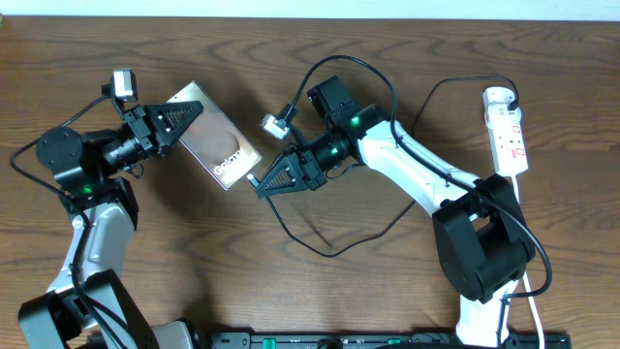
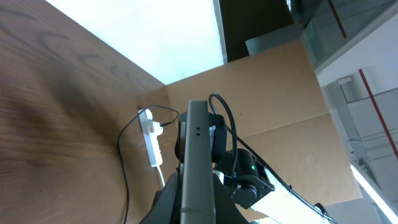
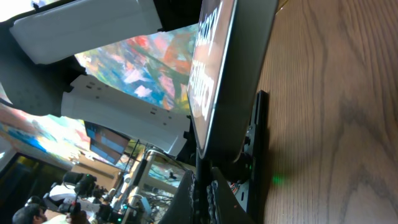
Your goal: Plug charger to phone and switch on socket
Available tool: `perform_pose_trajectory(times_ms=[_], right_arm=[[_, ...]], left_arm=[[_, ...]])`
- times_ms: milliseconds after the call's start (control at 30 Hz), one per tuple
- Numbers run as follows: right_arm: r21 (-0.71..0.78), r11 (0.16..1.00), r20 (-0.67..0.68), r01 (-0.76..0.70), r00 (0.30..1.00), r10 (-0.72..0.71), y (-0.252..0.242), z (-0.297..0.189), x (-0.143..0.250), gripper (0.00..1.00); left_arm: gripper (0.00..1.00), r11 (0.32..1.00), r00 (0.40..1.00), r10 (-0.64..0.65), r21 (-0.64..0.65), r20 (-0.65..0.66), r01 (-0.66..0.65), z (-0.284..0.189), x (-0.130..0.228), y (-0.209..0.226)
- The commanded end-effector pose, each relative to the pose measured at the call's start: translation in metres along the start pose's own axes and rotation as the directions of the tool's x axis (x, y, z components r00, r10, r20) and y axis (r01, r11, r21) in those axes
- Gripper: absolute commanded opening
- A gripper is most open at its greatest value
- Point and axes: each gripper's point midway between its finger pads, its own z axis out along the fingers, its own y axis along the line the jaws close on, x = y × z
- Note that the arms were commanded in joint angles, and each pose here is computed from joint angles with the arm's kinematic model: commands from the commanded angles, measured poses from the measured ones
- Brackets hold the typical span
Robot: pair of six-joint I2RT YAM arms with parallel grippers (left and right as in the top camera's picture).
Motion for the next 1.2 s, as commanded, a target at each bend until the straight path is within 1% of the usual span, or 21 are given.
perform_pose_trajectory(times_ms=[0,567,833,1167], right_arm=[[-0.016,1.000,0.011,0.016,1.000,-0.015,0.0085,-0.0035,-0.0059,0.01],[-0.016,1.000,0.011,0.019,1.000,-0.019,0.0084,-0.0035,-0.0061,0.01],[-0.016,1.000,0.011,0.019,1.000,-0.018,0.0084,-0.0035,-0.0061,0.01],[-0.016,1.000,0.011,0.019,1.000,-0.019,0.0084,-0.0035,-0.0061,0.01]], left_arm=[[0.07,1.000,1.000,0.026,0.005,-0.008,-0.026,-0.0015,0.0018,-0.0070],[0.07,0.999,0.999,0.048,0.006,-0.011,-0.048,-0.0006,0.0025,-0.0072],[0.07,0.997,0.996,0.078,0.019,-0.038,-0.077,0.0080,0.0091,-0.0092],[0.08,0.997,0.996,0.078,0.021,-0.047,-0.077,0.0079,0.0106,-0.0094]])
